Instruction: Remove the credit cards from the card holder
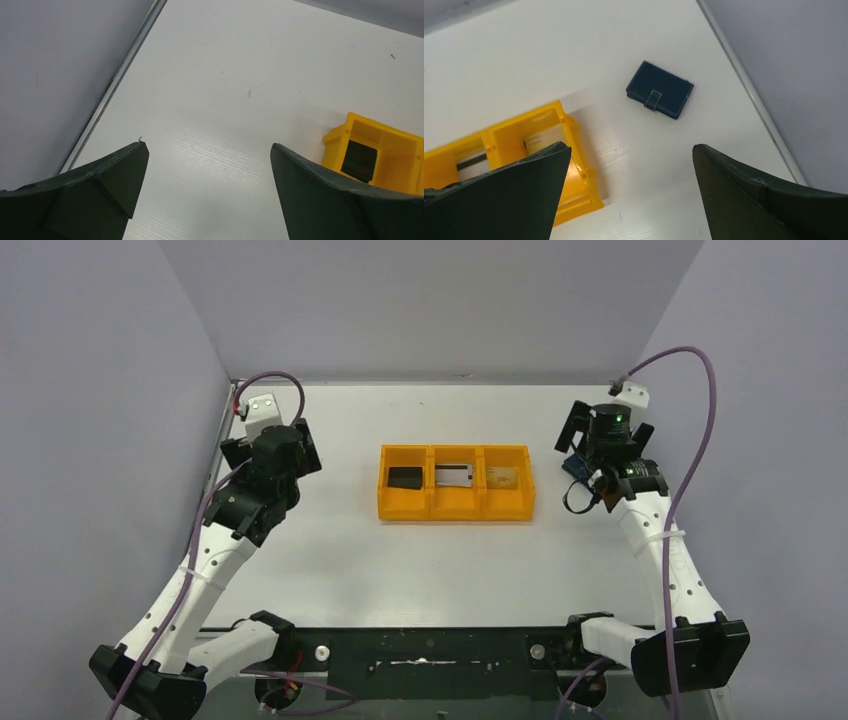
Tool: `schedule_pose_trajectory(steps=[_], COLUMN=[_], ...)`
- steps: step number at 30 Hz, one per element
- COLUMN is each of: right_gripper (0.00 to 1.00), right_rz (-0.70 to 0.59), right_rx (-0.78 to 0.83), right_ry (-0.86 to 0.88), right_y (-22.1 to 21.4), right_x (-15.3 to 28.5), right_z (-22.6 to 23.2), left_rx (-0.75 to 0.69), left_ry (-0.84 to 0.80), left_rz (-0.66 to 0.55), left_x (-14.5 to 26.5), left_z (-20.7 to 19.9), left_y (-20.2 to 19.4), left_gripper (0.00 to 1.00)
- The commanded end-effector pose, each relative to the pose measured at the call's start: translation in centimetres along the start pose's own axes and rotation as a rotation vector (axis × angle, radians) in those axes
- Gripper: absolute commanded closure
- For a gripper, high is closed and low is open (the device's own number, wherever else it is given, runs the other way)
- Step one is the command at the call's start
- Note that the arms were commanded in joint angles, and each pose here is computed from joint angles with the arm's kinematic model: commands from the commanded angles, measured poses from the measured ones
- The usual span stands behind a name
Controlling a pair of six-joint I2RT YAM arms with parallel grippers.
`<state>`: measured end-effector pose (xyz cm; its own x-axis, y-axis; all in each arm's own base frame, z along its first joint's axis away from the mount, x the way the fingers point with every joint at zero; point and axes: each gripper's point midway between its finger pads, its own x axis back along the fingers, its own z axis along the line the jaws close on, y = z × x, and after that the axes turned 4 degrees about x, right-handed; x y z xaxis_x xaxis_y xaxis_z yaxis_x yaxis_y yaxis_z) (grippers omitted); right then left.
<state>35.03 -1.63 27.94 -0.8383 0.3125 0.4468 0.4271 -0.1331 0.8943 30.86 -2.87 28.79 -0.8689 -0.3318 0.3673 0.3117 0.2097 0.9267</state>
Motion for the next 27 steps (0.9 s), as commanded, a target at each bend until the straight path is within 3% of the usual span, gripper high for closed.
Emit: schedule_pose_trajectory(steps=[1,6,13,19,27], right_gripper=[0.02,0.02,0.02,0.02,0.02], right_rz=[0.049,0.184,0.359,0.424,0.452], right_rx=[-0.097,-0.166,-0.252,-0.324,-0.339], right_ry=[0.076,0.091,0.157,0.276,0.380], right_y=[-3.7,-10.5,-16.9,-18.4,-17.8], right_x=[-0.6,-1.5,-2.1,-2.2,-3.2], right_z=[0.0,-0.9,-0.2,1.9,3.9], left_rx=[0.107,0.133,0.247,0.284,0.239], left_ry=[0.013,-0.024,-0.133,-0.301,-0.326], left_rz=[-0.049,-0.020,0.035,0.065,0.214], left_x=[-0.3,-0.8,-0.1,1.1,0.3], left_z=[1.2,1.8,1.4,-0.7,-2.1], left_y=[0.3,-2.0,-4.2,-4.7,-7.0], left_gripper=[0.05,0.05,0.03,0.03,0.03])
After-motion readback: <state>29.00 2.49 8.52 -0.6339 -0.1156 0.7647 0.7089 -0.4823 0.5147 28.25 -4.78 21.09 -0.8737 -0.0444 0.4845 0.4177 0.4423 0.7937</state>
